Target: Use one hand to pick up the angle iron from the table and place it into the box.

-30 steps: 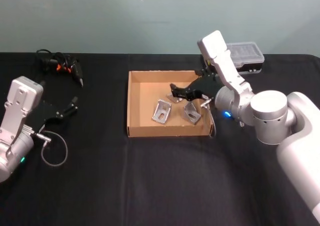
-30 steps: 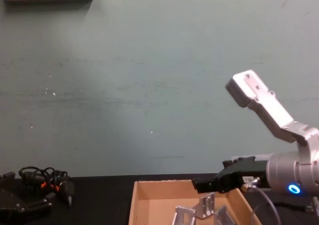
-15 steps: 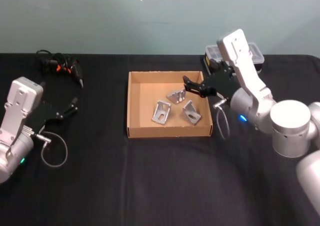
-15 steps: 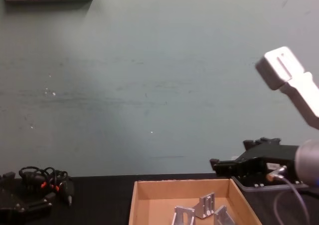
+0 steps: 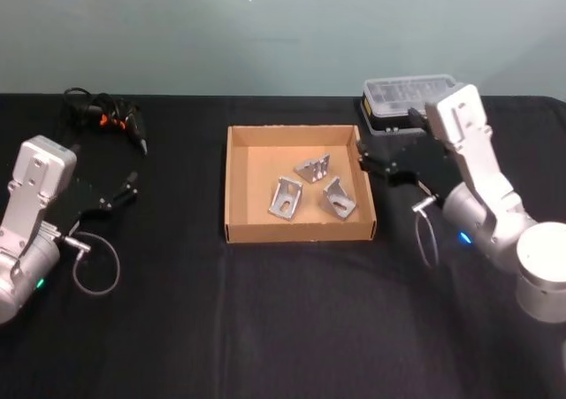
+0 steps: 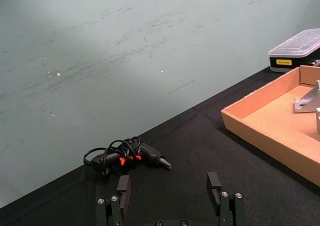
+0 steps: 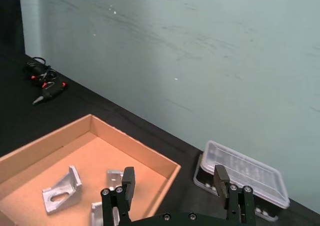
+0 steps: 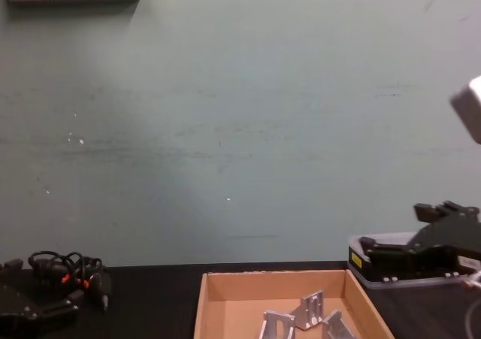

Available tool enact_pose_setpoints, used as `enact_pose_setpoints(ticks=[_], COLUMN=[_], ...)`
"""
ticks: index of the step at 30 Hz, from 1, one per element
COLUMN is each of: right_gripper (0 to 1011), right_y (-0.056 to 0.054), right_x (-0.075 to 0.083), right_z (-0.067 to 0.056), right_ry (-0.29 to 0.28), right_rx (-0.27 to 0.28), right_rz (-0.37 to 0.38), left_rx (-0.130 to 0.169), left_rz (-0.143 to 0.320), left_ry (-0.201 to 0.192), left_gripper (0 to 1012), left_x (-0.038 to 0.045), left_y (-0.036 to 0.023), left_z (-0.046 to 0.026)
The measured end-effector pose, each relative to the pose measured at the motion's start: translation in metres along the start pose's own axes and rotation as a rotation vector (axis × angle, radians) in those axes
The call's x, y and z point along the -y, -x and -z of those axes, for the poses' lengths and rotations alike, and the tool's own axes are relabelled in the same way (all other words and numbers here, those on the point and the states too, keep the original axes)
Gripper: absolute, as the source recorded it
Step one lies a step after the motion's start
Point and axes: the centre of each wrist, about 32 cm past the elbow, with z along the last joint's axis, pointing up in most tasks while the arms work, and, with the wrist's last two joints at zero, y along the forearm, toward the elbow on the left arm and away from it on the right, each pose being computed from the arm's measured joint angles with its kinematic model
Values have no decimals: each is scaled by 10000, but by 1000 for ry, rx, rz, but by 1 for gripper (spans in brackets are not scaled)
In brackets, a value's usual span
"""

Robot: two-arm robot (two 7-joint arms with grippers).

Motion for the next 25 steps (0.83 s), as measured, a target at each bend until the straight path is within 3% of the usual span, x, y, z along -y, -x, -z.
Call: enact_pose_setpoints(ticks=[9,25], right_gripper=[1002,1000], right_y=[-13,-12], right_x=[190,170], right_z=[109,94], right_ry=[-9,-13], right_rx=[15,12], right_rz=[55,51], left_rx=[0,0], left_rz=[0,0], left_ry=[0,0], left_gripper=[1000,1000], left_x=[0,0], left_y=[0,0], left_z=[0,0])
